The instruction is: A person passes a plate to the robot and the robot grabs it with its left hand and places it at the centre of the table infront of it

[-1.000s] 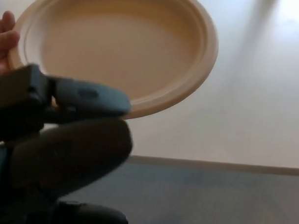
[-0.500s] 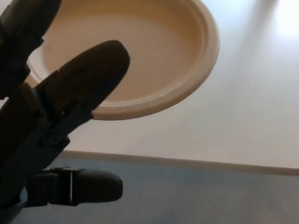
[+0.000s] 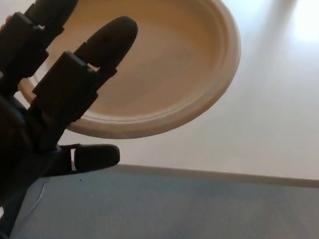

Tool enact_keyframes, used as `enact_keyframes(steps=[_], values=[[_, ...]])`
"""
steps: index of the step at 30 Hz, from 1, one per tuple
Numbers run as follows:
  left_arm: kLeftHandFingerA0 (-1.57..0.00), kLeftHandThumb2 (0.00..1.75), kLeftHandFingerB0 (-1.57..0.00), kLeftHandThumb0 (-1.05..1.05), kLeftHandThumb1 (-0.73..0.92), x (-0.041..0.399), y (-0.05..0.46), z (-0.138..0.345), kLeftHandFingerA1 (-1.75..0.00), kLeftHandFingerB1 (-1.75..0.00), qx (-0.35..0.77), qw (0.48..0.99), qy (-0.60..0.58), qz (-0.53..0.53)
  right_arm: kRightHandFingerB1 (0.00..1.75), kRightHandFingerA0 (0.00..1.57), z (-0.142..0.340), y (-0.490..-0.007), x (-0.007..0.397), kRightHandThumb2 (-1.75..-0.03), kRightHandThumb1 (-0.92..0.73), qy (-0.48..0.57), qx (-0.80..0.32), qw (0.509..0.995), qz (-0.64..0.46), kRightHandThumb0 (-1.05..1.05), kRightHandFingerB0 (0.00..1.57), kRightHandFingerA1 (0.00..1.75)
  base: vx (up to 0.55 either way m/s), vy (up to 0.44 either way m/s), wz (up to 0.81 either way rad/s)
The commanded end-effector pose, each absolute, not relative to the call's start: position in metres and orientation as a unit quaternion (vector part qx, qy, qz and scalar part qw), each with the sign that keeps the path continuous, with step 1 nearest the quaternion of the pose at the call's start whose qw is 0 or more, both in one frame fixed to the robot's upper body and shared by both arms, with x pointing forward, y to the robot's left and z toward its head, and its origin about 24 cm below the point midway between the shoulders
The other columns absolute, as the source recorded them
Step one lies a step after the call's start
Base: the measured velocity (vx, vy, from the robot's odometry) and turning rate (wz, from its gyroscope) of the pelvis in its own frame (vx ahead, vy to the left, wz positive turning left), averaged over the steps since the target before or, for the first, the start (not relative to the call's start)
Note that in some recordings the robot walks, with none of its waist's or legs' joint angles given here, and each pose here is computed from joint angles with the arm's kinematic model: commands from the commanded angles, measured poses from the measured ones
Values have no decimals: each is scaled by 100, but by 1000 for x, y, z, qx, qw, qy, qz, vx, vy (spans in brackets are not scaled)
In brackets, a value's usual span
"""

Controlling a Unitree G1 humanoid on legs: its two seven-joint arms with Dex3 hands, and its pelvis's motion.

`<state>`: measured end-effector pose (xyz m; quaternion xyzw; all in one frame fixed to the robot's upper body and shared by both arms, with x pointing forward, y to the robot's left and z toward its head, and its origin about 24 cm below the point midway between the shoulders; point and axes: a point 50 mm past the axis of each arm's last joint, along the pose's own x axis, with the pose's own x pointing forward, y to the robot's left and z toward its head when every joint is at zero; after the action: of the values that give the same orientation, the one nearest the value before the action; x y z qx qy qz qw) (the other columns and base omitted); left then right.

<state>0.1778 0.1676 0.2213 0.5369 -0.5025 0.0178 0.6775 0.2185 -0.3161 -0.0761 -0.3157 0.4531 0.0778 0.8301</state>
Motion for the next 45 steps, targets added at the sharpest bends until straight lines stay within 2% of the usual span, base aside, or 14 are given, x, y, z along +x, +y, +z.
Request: enact_keyframes(steps=[1,6,7,11,13,14,15,19,21,22,23,29,33,45], values=[[0,89,0,-78,46,205,174,213,-8,-20,640,643,-418,49,47,42,-70,-321,224,-61,-70,452,-331,824,80,-62,38,59,0,0,0],[0,84,0,-71,41,219,173,213,-10,-22,666,629,-398,54,48,44,-69,-320,226,-59,-68,449,-323,830,76,-65,36,62,0,0,0],[0,57,-3,-75,50,220,173,213,-16,-26,671,625,-395,53,48,45,-68,-320,226,-60,-67,448,-323,830,77,-64,36,63,0,0,0],[0,77,0,-60,37,226,169,213,-14,-29,685,616,-386,55,47,42,-69,-320,226,-60,-67,449,-321,831,75,-64,32,62,0,0,0],[-5,72,-5,-59,38,229,165,213,-19,-39,686,607,-396,65,54,42,-69,-320,226,-96,-49,449,-318,832,73,-62,21,67,0,0,0],[-6,54,-11,-51,48,229,164,213,-26,-35,678,614,-400,61,48,43,-69,-320,226,-59,-67,449,-319,832,73,-64,31,64,0,0,0],[-17,64,-17,-38,52,230,162,212,-37,-38,672,613,-412,57,54,42,-69,-320,226,-96,-51,448,-319,832,74,-64,22,68,0,0,0],[-35,88,-20,-11,42,232,157,211,-57,-51,661,607,-438,49,46,46,-69,-320,226,-60,-71,445,-334,827,82,-64,34,63,0,0,0],[-57,63,-35,-19,62,231,155,211,-42,-37,661,606,-440,44,46,47,-68,-319,227,-61,-72,445,-340,824,84,-65,35,62,0,0,0],[-92,62,-45,-23,67,231,152,212,-49,-36,650,616,-444,31,45,49,-69,-318,228,-62,-74,445,-342,823,85,-66,36,61,0,0,0],[-104,59,-64,-28,63,232,150,212,-104,-39,641,621,-451,21,46,52,-68,-318,228,-63,-76,443,-344,823,88,-67,36,63,0,0,0],[-87,60,-87,-33,57,232,145,209,-168,-63,635,614,-468,16,47,57,-68,-318,228,-64,-77,439,-348,823,92,-71,38,63,0,0,0],[-82,59,-73,-28,63,233,145,205,-169,-94,636,603,-481,24,47,59,-68,-317,229,-65,-77,439,-351,821,95,-71,37,62,0,0,0],[-92,65,-64,-33,57,235,146,209,-159,-90,627,608,-487,17,50,61,-64,-318,234,-63,-79,432,-343,829,89,-71,43,63,0,0,0]])
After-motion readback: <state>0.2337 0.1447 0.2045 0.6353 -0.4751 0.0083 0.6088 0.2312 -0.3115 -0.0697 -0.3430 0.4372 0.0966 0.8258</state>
